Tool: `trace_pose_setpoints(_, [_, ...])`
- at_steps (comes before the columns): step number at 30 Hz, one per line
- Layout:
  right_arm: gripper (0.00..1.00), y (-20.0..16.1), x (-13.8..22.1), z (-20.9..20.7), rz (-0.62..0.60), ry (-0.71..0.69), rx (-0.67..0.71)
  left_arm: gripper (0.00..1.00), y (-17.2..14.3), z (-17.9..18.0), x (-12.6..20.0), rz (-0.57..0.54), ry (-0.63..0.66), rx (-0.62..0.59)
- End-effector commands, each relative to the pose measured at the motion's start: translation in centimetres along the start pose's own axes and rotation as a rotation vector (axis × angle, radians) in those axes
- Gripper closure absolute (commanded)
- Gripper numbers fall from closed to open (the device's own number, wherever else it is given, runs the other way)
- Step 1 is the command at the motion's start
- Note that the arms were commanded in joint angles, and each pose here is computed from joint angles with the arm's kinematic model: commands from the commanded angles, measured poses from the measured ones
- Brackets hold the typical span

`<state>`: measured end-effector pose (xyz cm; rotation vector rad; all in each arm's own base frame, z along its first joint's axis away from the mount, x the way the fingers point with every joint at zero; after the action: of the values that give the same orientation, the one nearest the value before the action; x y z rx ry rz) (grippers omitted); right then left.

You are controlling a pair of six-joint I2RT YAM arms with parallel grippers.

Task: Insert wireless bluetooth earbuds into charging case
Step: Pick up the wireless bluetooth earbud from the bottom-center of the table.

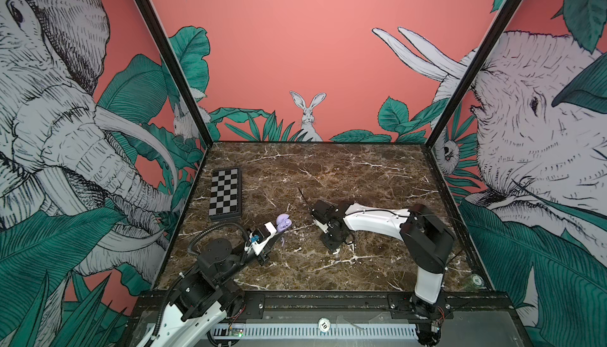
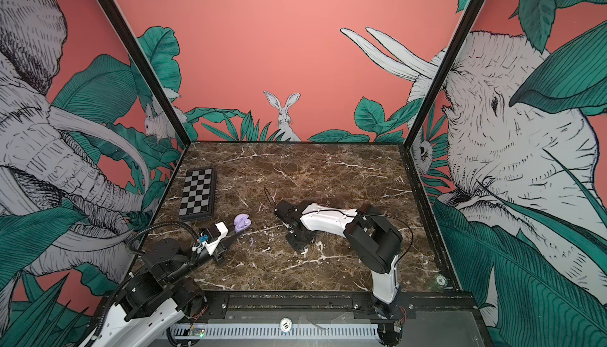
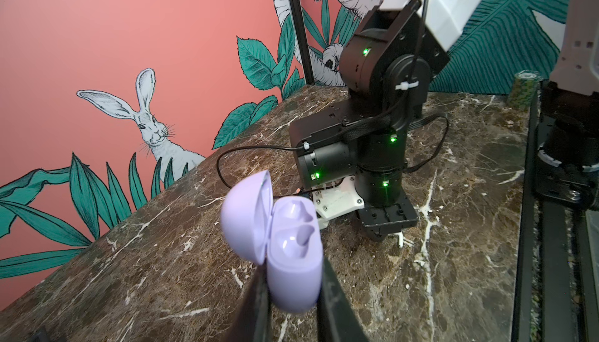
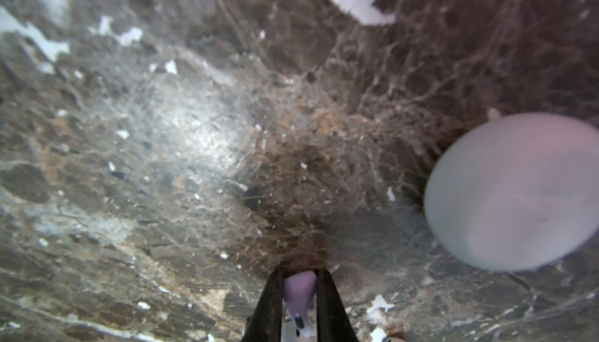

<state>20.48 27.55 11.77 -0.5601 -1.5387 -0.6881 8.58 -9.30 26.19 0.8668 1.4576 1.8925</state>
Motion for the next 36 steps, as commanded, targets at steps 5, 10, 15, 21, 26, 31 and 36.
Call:
trace_pose_setpoints(5, [0.92,0.8,-0.6,-0.3,-0.022,-0.035,-0.173,1.00,-0.4,-0.2,-0.1,0.007,-0.019,-0.013])
trace_pose_setpoints(10, [0.93,1.4,0.6,0.0,-0.106,0.029,-0.279,1.00,-0.4,-0.2,-0.2,0.010,-0.026,-0.012])
trace_pose_setpoints(15, [0.97,2.0,1.6,0.1,-0.147,0.060,-0.364,1.00,-0.5,-0.3,-0.3,0.013,-0.033,-0.011])
trace_pose_setpoints(21, [1.00,1.7,1.3,0.0,-0.160,0.065,-0.413,1.00,-0.4,-0.3,-0.3,0.012,-0.039,-0.008])
trace_pose_setpoints(26, [1.00,1.4,2.2,-0.2,-0.187,0.061,-0.431,1.00,-0.6,-0.4,-0.6,0.019,-0.050,-0.006])
trace_pose_setpoints(31, [1.00,1.1,3.5,-0.3,-0.228,0.067,-0.452,1.00,-0.6,-0.4,-0.7,0.023,-0.058,-0.001])
trace_pose_setpoints(36, [1.00,1.0,4.9,-0.3,-0.263,0.101,-0.467,1.00,-0.6,-0.4,-0.7,0.026,-0.056,0.004])
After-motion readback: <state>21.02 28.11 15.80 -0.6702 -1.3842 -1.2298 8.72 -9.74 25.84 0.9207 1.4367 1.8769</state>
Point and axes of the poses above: each gripper's point midway between its finger pads, its own x axis back along the fingers, its own z axis along the line the jaws close on, y = z × x, the point moved 10 cm from there along x, back along the fingers, and after that the axes turned 4 degrees about x, right-handed, at the moved point
